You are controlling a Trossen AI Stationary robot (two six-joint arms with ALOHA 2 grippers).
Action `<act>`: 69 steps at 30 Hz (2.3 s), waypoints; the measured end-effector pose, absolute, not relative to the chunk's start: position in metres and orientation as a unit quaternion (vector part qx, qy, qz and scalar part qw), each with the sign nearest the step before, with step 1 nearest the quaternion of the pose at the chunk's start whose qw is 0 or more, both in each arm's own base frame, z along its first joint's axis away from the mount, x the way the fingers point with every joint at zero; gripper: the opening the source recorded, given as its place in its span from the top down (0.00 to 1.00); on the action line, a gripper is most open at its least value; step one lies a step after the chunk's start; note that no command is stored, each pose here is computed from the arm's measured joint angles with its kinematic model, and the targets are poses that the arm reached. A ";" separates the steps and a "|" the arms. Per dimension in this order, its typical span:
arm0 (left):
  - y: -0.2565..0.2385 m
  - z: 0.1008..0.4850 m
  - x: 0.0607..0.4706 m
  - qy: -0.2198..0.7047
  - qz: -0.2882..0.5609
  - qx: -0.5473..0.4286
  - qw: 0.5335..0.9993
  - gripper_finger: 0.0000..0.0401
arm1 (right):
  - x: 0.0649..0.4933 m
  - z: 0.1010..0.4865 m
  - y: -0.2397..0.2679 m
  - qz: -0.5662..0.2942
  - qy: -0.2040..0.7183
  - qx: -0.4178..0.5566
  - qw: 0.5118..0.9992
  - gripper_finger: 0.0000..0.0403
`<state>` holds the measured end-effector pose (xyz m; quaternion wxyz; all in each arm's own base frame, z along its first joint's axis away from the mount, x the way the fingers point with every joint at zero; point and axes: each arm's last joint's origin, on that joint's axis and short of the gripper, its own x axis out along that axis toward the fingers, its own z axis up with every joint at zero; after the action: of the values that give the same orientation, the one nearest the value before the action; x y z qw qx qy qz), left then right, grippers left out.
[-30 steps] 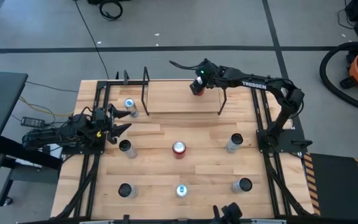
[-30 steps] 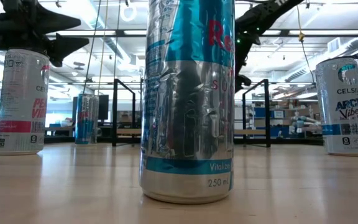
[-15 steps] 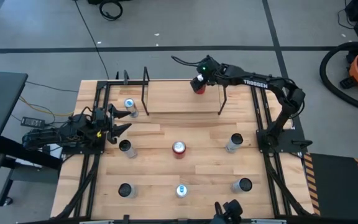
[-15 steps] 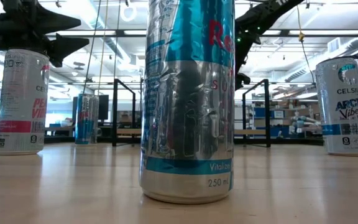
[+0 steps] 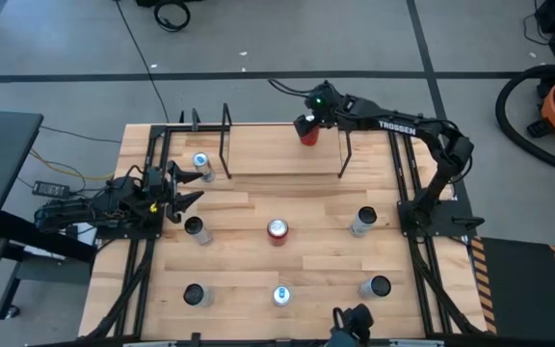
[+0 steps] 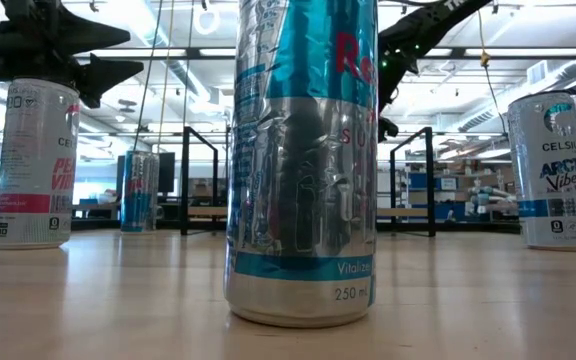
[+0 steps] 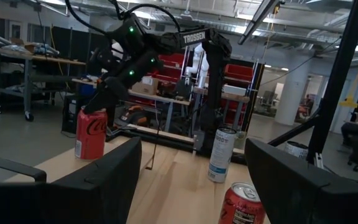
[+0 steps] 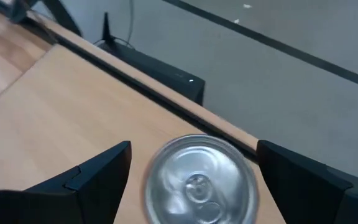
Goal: Place canned beverage on shelf
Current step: Put the top red soda can on the shelf
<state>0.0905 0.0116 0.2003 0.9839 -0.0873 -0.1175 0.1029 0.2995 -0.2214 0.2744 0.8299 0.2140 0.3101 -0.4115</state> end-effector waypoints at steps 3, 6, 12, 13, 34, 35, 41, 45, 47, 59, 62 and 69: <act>0.012 0.200 0.091 -0.118 0.103 -0.087 0.984 0.28 | 0.302 0.283 -0.223 -0.387 0.306 0.207 0.845 0.12; 0.012 0.200 0.091 -0.118 0.103 -0.087 0.984 0.28 | 0.303 0.292 -0.222 -0.367 0.312 0.200 0.853 0.12; 0.012 0.200 0.091 -0.118 0.103 -0.087 0.984 0.28 | 0.298 0.317 -0.218 -0.337 0.366 0.158 0.853 0.12; 0.012 0.200 0.091 -0.118 0.103 -0.087 0.984 0.28 | 0.297 0.321 -0.218 -0.332 0.376 0.146 0.853 0.12; 0.012 0.199 0.091 -0.108 0.105 -0.075 0.986 0.28 | 0.278 0.309 -0.236 -0.239 0.414 0.136 0.868 0.13; 0.012 0.199 0.091 -0.108 0.105 -0.075 0.986 0.28 | 0.278 0.309 -0.236 -0.239 0.413 0.136 0.868 0.13; 0.012 0.198 0.091 -0.106 0.105 -0.075 0.986 0.28 | 0.278 0.302 -0.235 -0.243 0.417 0.141 0.864 0.13; 0.012 0.198 0.091 -0.105 0.105 -0.075 0.986 0.28 | 0.278 0.292 -0.234 -0.238 0.428 0.141 0.860 0.13; 0.012 0.198 0.091 -0.105 0.105 -0.075 0.986 0.28 | 0.278 0.292 -0.234 -0.238 0.427 0.141 0.861 0.13; 0.012 0.198 0.091 -0.105 0.106 -0.074 0.986 0.28 | 0.282 0.294 -0.233 -0.257 0.418 0.122 0.863 0.13; 0.012 0.198 0.091 -0.105 0.105 -0.074 0.986 0.28 | 0.286 0.291 -0.233 -0.259 0.417 0.124 0.862 0.13; 0.012 0.197 0.091 -0.101 0.106 -0.073 0.987 0.28 | 0.292 0.279 -0.235 -0.275 0.436 0.118 0.849 0.13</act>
<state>0.0911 0.0117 0.1975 0.9865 -0.0732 -0.1011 0.1058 0.2917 -0.2354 0.2793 0.8489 0.1179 0.4355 -0.2752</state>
